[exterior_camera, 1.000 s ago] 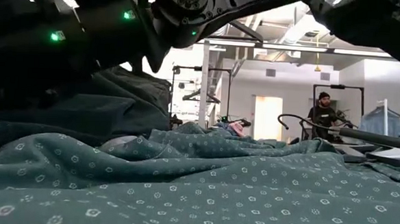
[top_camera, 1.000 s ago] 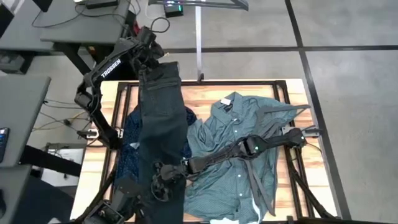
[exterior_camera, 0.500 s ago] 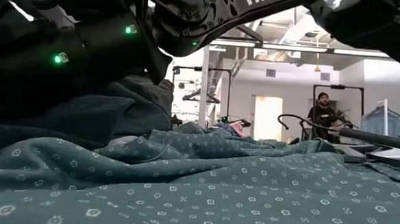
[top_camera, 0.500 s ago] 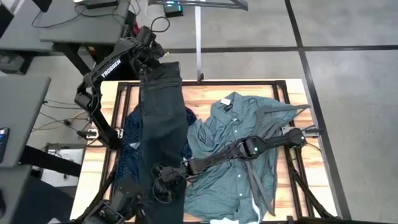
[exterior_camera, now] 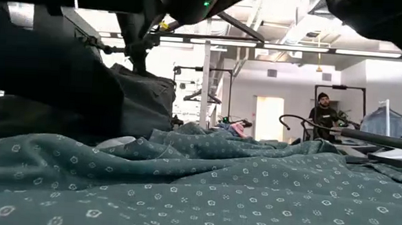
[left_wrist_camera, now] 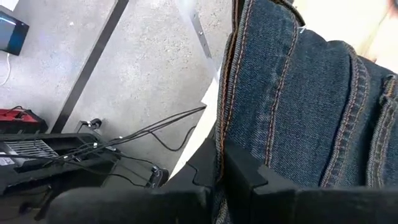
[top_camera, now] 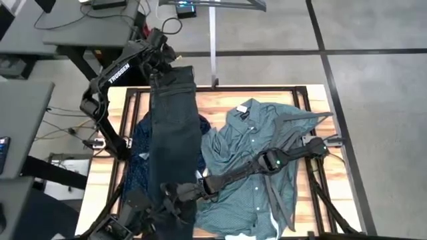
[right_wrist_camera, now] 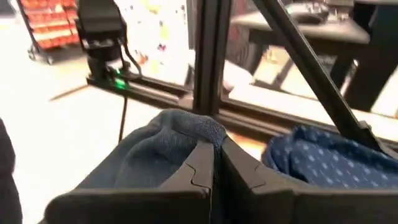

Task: Hang clothes
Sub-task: Hang the black pants on the rack

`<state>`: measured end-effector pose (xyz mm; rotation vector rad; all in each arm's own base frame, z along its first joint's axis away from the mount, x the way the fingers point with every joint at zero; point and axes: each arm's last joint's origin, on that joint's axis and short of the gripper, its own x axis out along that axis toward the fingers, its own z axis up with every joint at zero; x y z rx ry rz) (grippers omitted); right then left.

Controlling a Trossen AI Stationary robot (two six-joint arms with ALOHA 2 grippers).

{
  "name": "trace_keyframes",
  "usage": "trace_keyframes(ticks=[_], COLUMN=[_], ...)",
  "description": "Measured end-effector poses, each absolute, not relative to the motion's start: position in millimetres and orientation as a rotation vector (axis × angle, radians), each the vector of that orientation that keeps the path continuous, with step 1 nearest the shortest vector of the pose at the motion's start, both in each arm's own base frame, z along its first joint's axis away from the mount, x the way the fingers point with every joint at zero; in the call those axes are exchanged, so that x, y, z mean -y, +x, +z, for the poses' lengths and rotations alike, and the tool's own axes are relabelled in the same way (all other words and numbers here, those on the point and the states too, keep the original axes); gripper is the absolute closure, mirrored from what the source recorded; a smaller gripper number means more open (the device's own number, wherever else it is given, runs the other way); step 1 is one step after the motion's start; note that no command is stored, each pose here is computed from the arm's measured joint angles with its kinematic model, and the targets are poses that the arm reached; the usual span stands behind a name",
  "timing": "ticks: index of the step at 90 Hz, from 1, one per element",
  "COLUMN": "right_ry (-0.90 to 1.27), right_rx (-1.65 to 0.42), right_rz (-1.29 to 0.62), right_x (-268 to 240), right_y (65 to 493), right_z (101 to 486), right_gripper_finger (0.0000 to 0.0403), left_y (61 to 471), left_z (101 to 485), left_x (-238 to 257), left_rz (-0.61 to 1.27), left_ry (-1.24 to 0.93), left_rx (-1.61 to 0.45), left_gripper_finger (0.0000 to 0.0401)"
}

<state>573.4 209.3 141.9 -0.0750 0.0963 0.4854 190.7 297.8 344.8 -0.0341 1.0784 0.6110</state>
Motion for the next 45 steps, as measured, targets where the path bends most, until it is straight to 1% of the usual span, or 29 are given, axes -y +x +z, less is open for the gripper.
trace_keyframes(ticks=[10, 17, 32, 45], right_ry=[-0.063, -0.011, 0.174, 0.358], right_rx=[-0.013, -0.024, -0.203, -0.352], right_rz=[0.489, 0.492, 0.499, 0.527], right_x=[-214, -216, -225, -226], right_y=[574, 574, 569, 566], right_z=[125, 119, 108, 100], right_gripper_finger=[0.0400, 0.0400, 0.0391, 0.0357], left_y=[191, 191, 191, 191], left_z=[346, 346, 346, 346], left_x=[-299, -299, -299, -299], left_rz=[0.618, 0.619, 0.621, 0.621], left_ry=[-0.029, -0.029, -0.032, -0.034], left_rx=[-1.066, -1.063, -1.061, -1.064], left_gripper_finger=[0.0401, 0.0401, 0.0401, 0.0401])
